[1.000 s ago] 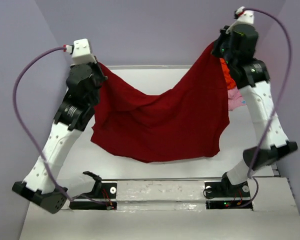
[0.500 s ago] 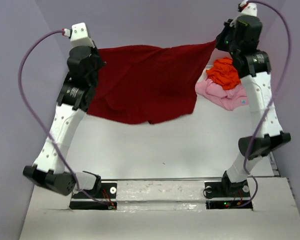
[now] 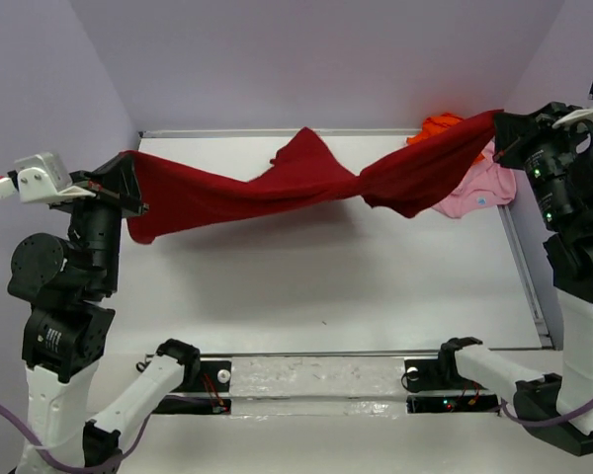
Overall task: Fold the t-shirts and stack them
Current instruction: Flatten out the crumpled T-shirt at the center of the board.
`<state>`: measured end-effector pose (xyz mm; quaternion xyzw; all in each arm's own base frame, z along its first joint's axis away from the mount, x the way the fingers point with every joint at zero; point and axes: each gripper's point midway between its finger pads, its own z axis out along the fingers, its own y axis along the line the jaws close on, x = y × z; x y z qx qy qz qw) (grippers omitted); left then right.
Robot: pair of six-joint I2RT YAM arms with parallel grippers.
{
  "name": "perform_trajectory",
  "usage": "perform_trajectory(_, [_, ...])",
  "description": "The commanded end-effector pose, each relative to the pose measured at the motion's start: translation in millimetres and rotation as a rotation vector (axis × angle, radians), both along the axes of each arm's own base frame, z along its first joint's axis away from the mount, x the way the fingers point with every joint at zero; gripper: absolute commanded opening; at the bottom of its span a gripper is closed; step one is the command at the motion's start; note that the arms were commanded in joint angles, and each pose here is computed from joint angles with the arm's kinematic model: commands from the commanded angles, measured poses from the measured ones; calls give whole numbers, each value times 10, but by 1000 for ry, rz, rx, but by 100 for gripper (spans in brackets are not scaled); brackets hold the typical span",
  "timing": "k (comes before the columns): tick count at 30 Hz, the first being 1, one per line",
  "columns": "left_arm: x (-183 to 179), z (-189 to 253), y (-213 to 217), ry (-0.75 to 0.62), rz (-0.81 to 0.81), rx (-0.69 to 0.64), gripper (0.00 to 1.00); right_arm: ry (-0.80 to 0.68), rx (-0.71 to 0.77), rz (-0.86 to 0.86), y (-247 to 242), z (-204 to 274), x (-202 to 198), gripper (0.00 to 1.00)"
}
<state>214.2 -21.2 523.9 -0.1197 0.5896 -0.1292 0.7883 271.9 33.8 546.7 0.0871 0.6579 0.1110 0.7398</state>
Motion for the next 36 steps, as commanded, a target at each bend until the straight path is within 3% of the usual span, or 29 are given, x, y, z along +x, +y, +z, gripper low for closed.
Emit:
perform_trajectory(1, [59,109,-194,27,-94,0,0,-87,0,1,-50,444,-239,0])
perform_trajectory(2, [57,173,-210,21,-102,1,0,-71,-1,8,-15,474,-129,0])
perform_trajectory(4, [58,357,-229,-1,-112,-7,0,-149,15,17,-27,820,-271,0])
perform_trajectory(5, [139,310,-265,21,-113,1,0,-116,17,11,-9,744,-133,0])
perform_trajectory(8, [127,720,-270,-40,-111,-24,0,-203,40,26,17,1118,-140,0])
perform_trajectory(9, [291,706,-389,-11,-123,-8,0,-213,43,31,36,1160,-96,0])
perform_trajectory(13, [374,1067,-424,-45,-61,-18,0,-224,38,9,64,1233,239,0])
perform_trajectory(15, [624,1066,-541,-25,-29,9,0,-180,27,-2,129,1091,662,0])
perform_trajectory(17, [1038,862,-580,42,45,53,0,-105,12,-17,205,807,1177,0])
perform_trajectory(19, [1484,580,-725,102,-3,73,0,-28,-4,-25,275,493,1585,0])
perform_trajectory(20, [1720,413,-605,142,15,45,0,51,-19,-21,359,131,1968,0])
perform_trajectory(25, [2687,-510,-470,279,89,54,0,248,-48,-45,515,-1051,2923,0])
perform_trajectory(32, [3633,-1737,-101,430,163,43,0,405,-120,-82,555,-2383,3752,0])
perform_trajectory(36, [3963,-2216,-4,499,164,52,0,424,-136,-77,490,-2706,3950,0])
